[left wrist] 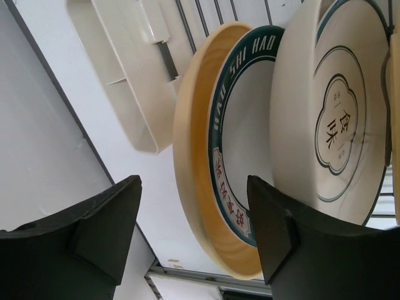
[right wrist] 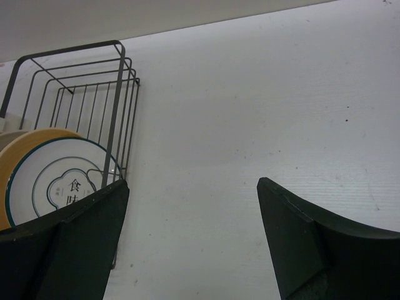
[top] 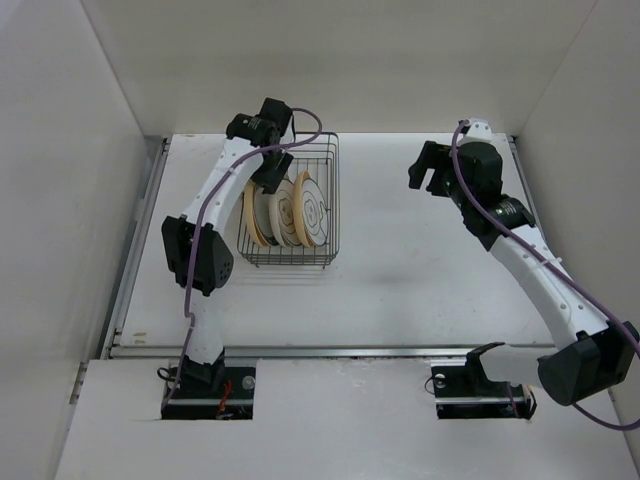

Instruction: Unload the plates from the dish rack

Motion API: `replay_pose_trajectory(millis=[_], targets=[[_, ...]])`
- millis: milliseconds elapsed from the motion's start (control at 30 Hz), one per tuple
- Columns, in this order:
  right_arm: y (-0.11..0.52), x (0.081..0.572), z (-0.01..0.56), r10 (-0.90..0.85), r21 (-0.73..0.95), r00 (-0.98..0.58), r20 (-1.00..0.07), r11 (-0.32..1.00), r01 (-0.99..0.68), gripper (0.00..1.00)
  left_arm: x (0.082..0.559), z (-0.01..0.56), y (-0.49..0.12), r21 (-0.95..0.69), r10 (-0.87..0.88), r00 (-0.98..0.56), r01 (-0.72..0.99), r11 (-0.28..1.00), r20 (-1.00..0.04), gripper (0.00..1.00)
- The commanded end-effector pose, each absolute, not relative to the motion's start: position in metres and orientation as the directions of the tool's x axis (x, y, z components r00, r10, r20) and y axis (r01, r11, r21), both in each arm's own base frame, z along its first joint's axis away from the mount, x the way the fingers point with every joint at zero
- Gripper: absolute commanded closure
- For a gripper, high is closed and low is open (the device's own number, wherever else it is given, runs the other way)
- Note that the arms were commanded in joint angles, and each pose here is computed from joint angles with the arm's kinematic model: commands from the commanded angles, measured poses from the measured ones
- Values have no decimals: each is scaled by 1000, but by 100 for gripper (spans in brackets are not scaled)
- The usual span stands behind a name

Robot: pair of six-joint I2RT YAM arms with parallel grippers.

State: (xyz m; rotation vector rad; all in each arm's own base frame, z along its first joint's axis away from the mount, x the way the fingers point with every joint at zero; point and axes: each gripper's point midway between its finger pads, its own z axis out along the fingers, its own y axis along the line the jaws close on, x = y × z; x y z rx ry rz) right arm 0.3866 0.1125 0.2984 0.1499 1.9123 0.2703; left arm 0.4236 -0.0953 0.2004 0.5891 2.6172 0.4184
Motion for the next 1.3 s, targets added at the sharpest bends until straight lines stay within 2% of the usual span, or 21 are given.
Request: replay_pose_trajectory(millis=[0,133,167,233,333,467,533,633,867,1267], targets=[[120,386,320,230,264,-301,-926,961,-80,11,424,251,-91,382,436,-770,270,884,-466,35],[120,386,320,229,264,-301,-926,961,-80,11,430,247,-85,382,421,-780,253,889,-463,60],[120,386,320,229,264,-301,-926,961,-80,11,428,247,-84,383,423,-784,256,887,-455,69],[120,386,320,221,256,-301,-928,963,-83,11,427,242,-85,381,434,-788,275,883,-436,75],[118,387,320,221,253,-298,-929,965,-74,11,423,235,-85,372,439,-800,293,881,-409,76],[118,387,320,221,253,-298,-929,965,-74,11,417,224,-82,360,446,-817,318,877,-366,68],[118,386,315,218,251,-306,-927,965,-72,11,418,221,-83,360,446,-816,318,877,-367,68],[118,386,315,218,251,-306,-927,965,-72,11,424,225,-77,399,450,-810,297,868,-376,80],[114,382,314,219,248,-302,-928,967,-62,11,422,204,-76,401,466,-827,329,855,-315,100],[112,376,319,215,244,-286,-934,967,-69,11,427,262,-74,436,449,-762,244,867,-466,100]])
